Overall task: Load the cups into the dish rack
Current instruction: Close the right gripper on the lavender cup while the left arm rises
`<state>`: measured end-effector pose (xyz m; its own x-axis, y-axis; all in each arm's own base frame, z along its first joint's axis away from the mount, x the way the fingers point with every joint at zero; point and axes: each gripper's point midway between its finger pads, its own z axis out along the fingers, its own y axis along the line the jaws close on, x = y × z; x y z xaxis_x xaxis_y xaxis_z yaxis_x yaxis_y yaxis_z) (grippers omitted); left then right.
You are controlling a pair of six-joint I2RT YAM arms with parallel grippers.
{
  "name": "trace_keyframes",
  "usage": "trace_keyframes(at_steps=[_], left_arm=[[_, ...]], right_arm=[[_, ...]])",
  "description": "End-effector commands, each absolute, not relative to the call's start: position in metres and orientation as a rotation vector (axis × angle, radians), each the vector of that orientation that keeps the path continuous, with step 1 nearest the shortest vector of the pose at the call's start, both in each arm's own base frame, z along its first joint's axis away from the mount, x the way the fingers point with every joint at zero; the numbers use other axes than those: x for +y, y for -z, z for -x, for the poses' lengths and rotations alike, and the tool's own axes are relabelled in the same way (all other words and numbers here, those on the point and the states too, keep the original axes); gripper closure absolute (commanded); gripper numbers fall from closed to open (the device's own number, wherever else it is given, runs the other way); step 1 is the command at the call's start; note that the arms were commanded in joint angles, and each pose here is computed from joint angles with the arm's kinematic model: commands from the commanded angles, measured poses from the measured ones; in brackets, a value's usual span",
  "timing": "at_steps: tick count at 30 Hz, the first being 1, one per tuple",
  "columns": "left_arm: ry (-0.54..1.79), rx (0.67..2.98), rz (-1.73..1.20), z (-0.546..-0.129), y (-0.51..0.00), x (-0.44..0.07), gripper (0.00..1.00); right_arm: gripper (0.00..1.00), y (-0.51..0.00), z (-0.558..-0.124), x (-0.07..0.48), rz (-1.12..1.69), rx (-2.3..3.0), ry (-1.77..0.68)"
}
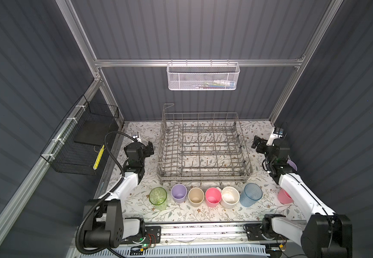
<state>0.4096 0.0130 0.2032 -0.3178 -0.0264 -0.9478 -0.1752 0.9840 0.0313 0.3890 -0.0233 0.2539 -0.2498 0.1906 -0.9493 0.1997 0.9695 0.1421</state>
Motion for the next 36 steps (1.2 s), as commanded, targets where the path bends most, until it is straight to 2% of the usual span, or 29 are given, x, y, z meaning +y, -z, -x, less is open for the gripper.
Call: trace_keyframes(at_steps=[1,7,17,22,36], left_arm=[[-0.146,1.935,0.217,-0.403,-0.214,0.019,0.0],[-0.058,1.947,0.222,-0.403,-0.239,0.009,0.0],[0.138,1.962,0.157,-0.405,-0.261,-0.02,0.03],[0.212,1.963,0.12,-0.402,-0.266,-0.032,0.03],[0.249,1.917,0.095,-0.397,-0.275,-0.038,0.03]], right_arm=[[0.01,-0.253,-0.368,-0.03,-0.359,1.968,0.067],[0.01,-0.268,-0.343,-0.051,-0.469,2.119,0.141],[0.01,-0.219,-0.328,-0.083,-0.602,2.405,0.142],[0.02,-0.196,-0.32,-0.101,-0.648,2.478,0.229],[0.17,-0.154,-0.32,-0.113,-0.739,2.535,0.199]])
